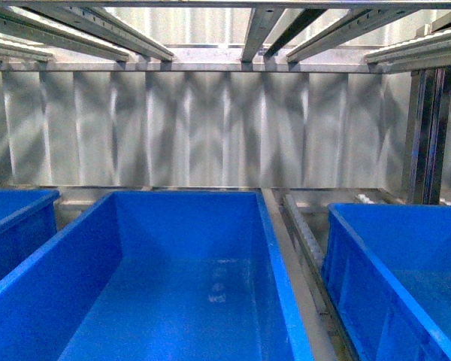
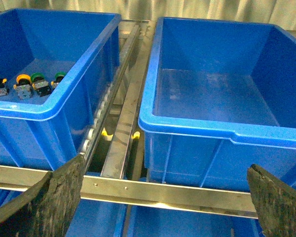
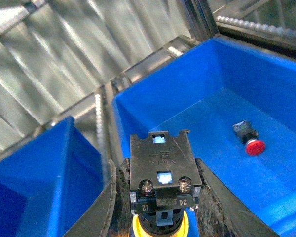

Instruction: Pick red and yellow buttons and place in box

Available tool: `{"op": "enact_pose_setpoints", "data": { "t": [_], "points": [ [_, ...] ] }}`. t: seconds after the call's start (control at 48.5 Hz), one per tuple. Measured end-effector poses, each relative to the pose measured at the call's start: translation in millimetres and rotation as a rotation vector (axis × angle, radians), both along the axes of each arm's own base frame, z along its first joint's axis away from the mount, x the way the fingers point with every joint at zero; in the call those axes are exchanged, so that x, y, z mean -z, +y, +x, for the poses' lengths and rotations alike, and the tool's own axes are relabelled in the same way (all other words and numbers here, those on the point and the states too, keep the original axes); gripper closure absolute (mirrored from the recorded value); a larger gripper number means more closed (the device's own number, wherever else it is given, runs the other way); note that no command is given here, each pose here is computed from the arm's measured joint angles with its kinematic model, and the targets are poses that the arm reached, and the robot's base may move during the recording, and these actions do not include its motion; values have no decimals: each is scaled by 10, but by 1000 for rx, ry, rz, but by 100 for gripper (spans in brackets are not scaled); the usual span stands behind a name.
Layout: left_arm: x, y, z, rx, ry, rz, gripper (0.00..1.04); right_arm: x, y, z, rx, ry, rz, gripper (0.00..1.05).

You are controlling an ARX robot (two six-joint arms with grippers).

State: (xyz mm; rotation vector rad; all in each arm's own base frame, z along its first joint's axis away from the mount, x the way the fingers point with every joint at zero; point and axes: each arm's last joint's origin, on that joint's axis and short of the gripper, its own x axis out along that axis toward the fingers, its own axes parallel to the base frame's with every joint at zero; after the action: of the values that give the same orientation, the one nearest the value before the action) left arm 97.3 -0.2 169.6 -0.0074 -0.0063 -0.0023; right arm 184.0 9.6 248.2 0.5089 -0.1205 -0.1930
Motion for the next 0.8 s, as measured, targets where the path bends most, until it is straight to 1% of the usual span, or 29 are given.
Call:
{"op": "enact_pose_setpoints", "data": {
  "t": [0.041,0.082,0.165,0.227,0.288,0.391,0.577,0.659,0.721,0.804],
  "points": [
    [0,0,0,0,0,0,8,-53,-82,219,-1,54,-72,78],
    [0,0,0,0,0,0,8,-72,-128,341,-4,80,-94,78],
    [0,0,0,0,0,0,8,-76,-317,827,-24,191,-174,78],
    [0,0,0,0,0,0,8,-35,-461,1213,-60,305,-224,78],
    [0,0,0,0,0,0,8,-11,-535,1415,-94,375,-249,78],
    [0,0,0,0,0,0,8,-21,-717,1795,-100,472,-301,78],
    [0,0,0,0,0,0,8,-183,-1124,2493,-99,594,-377,78],
    [0,0,0,0,0,0,8,-100,-1260,2738,-107,705,-404,78],
    [0,0,0,0,0,0,8,65,-1327,2896,-119,777,-404,78],
    [0,0,0,0,0,0,8,266,-1356,3003,-124,815,-398,78]
  ]
}}
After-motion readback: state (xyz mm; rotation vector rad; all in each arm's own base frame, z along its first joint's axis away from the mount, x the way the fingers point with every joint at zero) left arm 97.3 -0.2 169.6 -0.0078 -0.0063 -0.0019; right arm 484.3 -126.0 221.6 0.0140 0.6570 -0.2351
